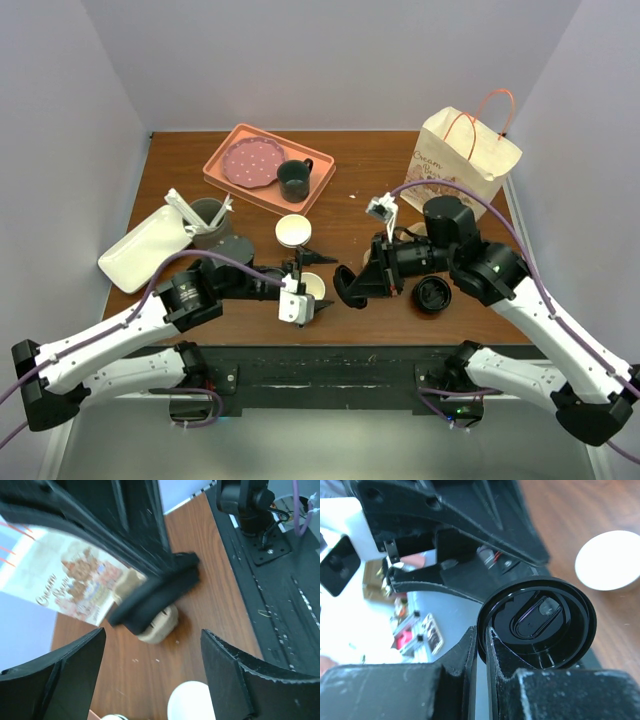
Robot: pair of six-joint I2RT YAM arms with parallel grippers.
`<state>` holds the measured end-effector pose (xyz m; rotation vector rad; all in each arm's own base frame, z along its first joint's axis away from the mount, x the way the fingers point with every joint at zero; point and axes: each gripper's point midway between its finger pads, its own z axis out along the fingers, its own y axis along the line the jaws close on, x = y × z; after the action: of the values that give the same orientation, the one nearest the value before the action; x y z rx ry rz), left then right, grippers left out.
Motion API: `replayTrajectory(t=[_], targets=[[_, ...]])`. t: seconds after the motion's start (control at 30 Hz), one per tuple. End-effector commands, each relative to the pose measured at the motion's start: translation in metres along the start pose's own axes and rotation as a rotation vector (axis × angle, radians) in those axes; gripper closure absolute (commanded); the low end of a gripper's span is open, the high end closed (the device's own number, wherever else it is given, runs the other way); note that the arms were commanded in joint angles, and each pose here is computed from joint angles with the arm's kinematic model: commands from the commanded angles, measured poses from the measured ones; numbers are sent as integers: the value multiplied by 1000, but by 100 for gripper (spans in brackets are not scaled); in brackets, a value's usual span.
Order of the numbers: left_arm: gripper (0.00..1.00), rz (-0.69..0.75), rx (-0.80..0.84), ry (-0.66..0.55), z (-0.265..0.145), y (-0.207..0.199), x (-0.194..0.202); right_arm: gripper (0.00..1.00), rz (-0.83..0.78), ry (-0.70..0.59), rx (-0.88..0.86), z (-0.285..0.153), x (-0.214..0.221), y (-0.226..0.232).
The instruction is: Pack the takeout coffee
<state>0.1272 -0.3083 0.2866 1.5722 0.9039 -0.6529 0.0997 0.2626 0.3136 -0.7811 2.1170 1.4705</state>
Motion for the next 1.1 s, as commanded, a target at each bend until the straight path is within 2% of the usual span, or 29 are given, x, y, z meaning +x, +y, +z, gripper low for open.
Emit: replayTrajectory(t=[0.0, 0.17, 0.33, 0.43, 0.63, 0.67, 0.73, 0.77, 0.83, 0.87, 0.93, 0.97, 1.07], targets=[[19, 169, -50, -112, -1, 27, -40, 100, -14, 31, -68, 4, -4, 22], [19, 179, 35, -110, -1, 13, -38, 100, -15, 12, -69, 7, -9, 22], [27, 154, 115, -137, 0, -3, -40, 100, -18, 5, -85, 11, -14, 23], [35, 149, 120, -143, 2, -3, -41, 100, -22, 9, -95, 13, -15, 23], [63, 99, 132, -149, 8, -2, -43, 98, -35, -2, -96, 14, -22, 26], [70, 71, 127, -151, 8, -2, -43, 96, -39, -11, -89, 13, -25, 27], [73, 48, 102, -150, 8, 0, -42, 91, -49, -45, -57, 10, -33, 26], [78, 10, 78, -143, 6, 3, -42, 83, -57, -65, -49, 8, -37, 28], [82, -32, 34, -134, 5, 8, -40, 80, -67, -133, -30, 2, -52, 33], [85, -89, -15, -119, 2, 14, -39, 66, -79, -176, -21, -4, -59, 38], [86, -143, -52, -110, -1, 18, -38, 57, -81, -313, 75, -16, -84, 33], [85, -214, -98, -93, -3, 23, -36, 49, -81, -378, 111, -26, -92, 32], [84, -402, -182, -71, -8, 30, -31, 41, -19, -570, 243, -47, -112, 13]])
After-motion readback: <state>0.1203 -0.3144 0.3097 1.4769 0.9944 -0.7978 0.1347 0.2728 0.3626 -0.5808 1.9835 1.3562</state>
